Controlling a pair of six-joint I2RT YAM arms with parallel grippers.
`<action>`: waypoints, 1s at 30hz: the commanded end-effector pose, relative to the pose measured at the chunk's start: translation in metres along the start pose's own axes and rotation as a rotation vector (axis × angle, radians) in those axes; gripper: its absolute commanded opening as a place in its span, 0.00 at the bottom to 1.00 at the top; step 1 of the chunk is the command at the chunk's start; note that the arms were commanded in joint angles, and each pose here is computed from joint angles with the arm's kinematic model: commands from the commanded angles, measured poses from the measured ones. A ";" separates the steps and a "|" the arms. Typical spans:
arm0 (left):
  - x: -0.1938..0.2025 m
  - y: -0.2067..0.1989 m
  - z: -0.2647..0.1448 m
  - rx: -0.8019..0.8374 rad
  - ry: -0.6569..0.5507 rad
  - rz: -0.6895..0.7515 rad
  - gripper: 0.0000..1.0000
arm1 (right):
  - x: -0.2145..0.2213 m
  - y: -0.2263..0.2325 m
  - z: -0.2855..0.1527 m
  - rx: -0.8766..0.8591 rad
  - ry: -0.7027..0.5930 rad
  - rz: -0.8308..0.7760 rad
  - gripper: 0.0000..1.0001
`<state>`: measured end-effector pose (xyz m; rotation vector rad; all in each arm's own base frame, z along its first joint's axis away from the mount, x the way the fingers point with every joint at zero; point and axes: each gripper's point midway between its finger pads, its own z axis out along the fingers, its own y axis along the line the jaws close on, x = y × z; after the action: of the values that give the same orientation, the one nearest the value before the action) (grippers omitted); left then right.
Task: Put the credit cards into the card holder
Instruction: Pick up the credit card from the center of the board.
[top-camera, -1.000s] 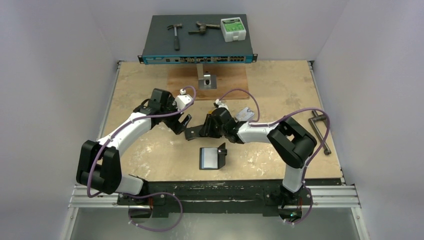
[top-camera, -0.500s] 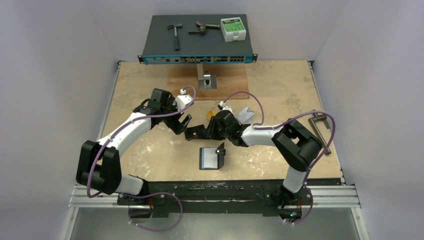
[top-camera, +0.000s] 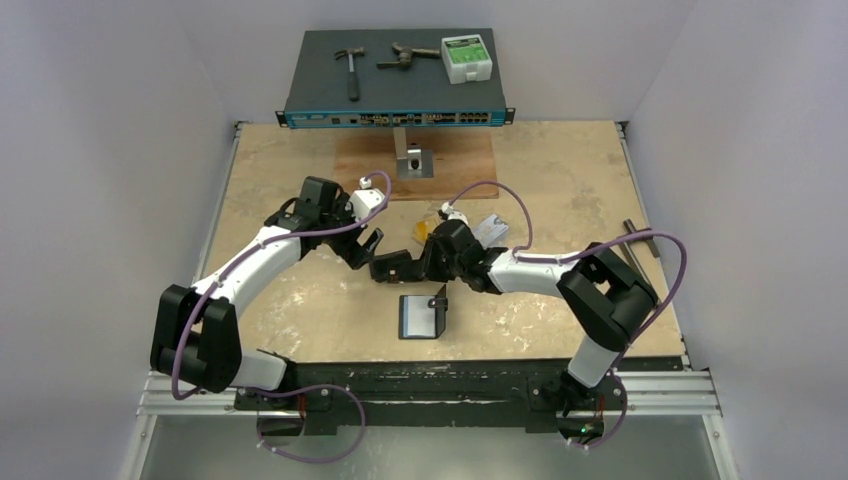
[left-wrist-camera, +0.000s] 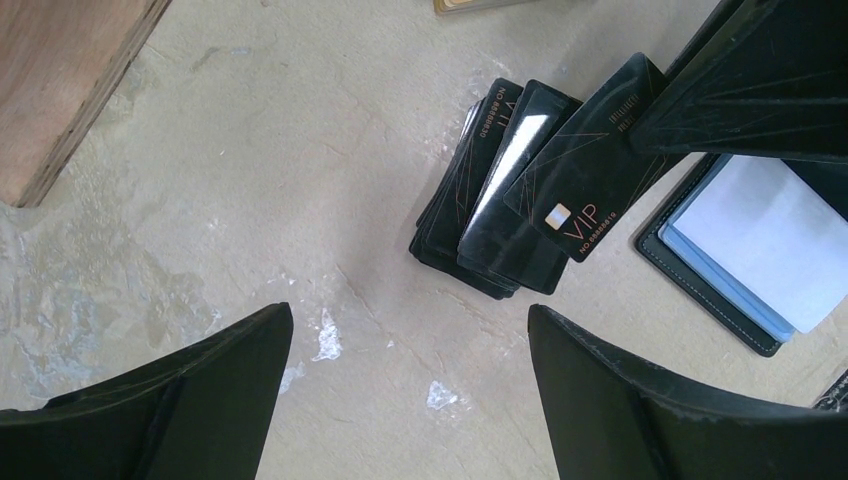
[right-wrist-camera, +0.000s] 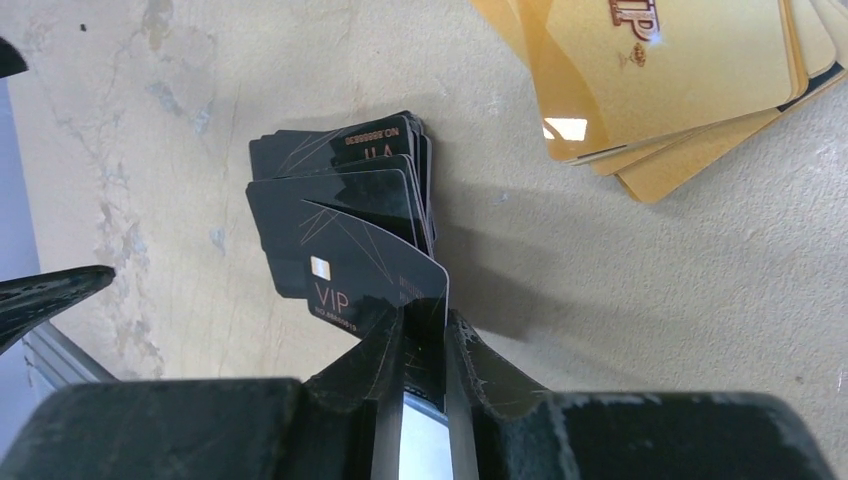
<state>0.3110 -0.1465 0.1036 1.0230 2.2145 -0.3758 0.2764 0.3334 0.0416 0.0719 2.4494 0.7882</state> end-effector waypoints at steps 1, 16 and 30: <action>-0.022 -0.001 -0.010 0.012 -0.067 0.018 0.88 | -0.001 0.004 -0.012 -0.017 0.012 -0.045 0.05; -0.019 0.014 0.036 -0.055 0.004 0.138 0.86 | -0.025 0.036 -0.020 -0.151 -0.042 -0.045 0.05; -0.061 -0.069 -0.092 0.375 -0.220 0.169 0.97 | -0.047 0.115 -0.087 -0.536 -0.068 -0.373 0.00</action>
<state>0.2915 -0.1675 0.1776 1.1756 2.0139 -0.5446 0.2666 0.3557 0.1246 -0.2617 2.2360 1.0835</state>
